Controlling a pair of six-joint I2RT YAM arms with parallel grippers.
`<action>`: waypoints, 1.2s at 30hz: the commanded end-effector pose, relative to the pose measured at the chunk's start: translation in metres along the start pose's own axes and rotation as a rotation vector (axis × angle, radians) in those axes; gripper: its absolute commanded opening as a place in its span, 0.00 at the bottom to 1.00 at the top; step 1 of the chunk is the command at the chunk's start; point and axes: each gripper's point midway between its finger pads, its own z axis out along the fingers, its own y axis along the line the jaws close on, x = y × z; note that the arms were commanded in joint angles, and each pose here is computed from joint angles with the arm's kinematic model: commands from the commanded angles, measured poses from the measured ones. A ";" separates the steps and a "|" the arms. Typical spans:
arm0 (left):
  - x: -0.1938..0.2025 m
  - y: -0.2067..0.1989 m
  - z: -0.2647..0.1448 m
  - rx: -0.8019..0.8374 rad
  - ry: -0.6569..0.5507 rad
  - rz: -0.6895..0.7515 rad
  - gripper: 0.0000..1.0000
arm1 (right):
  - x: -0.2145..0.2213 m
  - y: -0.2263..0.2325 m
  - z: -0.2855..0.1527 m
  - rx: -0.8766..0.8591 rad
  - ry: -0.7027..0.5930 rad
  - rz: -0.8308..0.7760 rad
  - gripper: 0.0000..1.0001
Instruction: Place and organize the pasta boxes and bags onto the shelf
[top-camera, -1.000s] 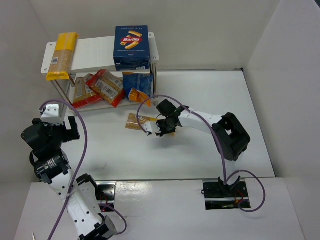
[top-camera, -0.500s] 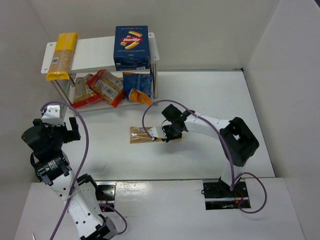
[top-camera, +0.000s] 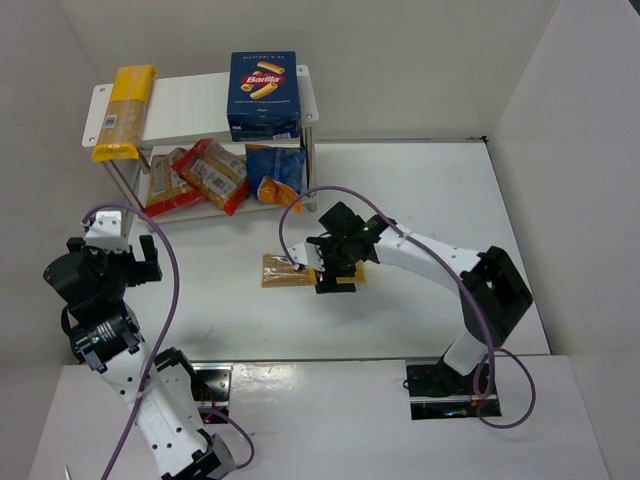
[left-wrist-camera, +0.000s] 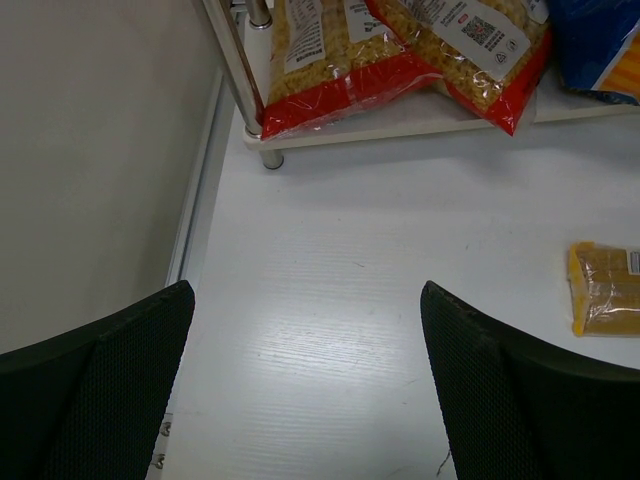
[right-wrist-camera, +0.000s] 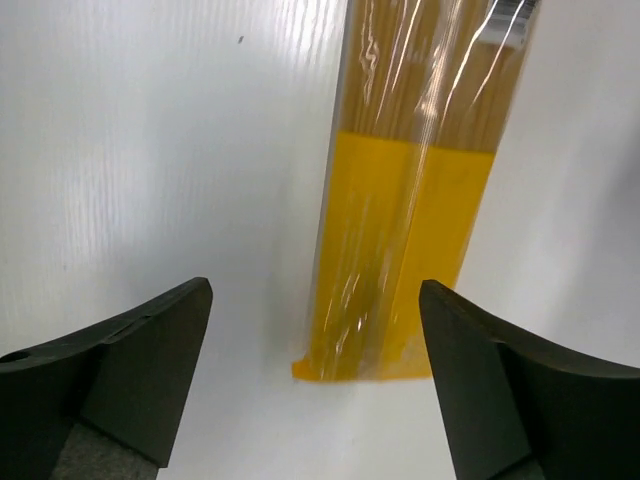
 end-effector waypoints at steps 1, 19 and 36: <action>-0.009 -0.002 0.000 0.018 -0.043 0.044 0.99 | -0.013 -0.009 0.031 -0.040 -0.051 0.087 0.93; -0.008 -0.004 0.002 0.038 -0.040 0.049 0.99 | -0.015 -0.049 0.042 0.038 -0.165 0.103 1.00; -0.009 -0.005 0.002 0.047 -0.043 0.049 0.99 | 0.018 -0.050 0.066 -0.010 -0.084 0.129 1.00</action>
